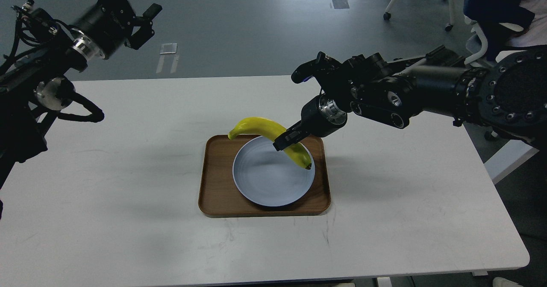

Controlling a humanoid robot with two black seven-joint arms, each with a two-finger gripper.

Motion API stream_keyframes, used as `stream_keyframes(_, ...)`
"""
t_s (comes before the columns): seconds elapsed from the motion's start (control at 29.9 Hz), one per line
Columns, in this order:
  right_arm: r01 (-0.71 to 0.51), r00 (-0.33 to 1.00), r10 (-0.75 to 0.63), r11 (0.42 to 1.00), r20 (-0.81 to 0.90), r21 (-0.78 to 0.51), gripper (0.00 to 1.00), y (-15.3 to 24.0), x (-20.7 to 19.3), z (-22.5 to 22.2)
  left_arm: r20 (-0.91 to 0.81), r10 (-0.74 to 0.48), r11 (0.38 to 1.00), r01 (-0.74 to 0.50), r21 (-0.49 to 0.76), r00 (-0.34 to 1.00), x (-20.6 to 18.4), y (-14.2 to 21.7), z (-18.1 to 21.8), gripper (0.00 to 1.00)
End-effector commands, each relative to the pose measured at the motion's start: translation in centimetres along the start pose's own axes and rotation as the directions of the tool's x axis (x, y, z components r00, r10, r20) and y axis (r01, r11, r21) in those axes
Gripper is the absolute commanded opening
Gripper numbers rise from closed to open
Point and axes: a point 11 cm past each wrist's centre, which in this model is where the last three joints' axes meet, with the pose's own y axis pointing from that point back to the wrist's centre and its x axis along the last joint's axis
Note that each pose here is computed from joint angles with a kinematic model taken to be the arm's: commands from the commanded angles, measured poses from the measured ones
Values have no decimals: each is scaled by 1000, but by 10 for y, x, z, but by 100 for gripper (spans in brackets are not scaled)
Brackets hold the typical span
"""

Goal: Place banana on plate with both arms
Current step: 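Lift the banana with the right gripper and carry it over the plate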

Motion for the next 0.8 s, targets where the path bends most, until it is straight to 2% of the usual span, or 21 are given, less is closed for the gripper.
stream_keyframes(0.0,9,1000,-9,1000,13,-1,4,-4,-7,4,0,0,1000,0,0,1000,0,0,0,98)
stream_keyframes(0.2,13,999,-13,1000,48,9,13,-13,-17,9,-1,0,1000,0,-1,1000,0,0,0,98)
stream_keyframes(0.27,7,998,-8,1000,68,14,23,-15,-20,11,-1,0,1000,0,-1,1000,0,0,0,98)
stream_keyframes(0.4,-1,996,-1,1000,93,17,26,-18,-23,15,-1,0,1000,0,-1,1000,0,0,0,98)
stream_keyframes(0.53,-13,994,11,1000,112,13,38,-20,-25,20,-2,1,1000,-1,0,1000,0,0,0,98)
stream_keyframes(0.77,-10,992,7,1000,125,20,45,-24,-30,21,-3,1,1000,-1,-1,1000,0,0,0,98)
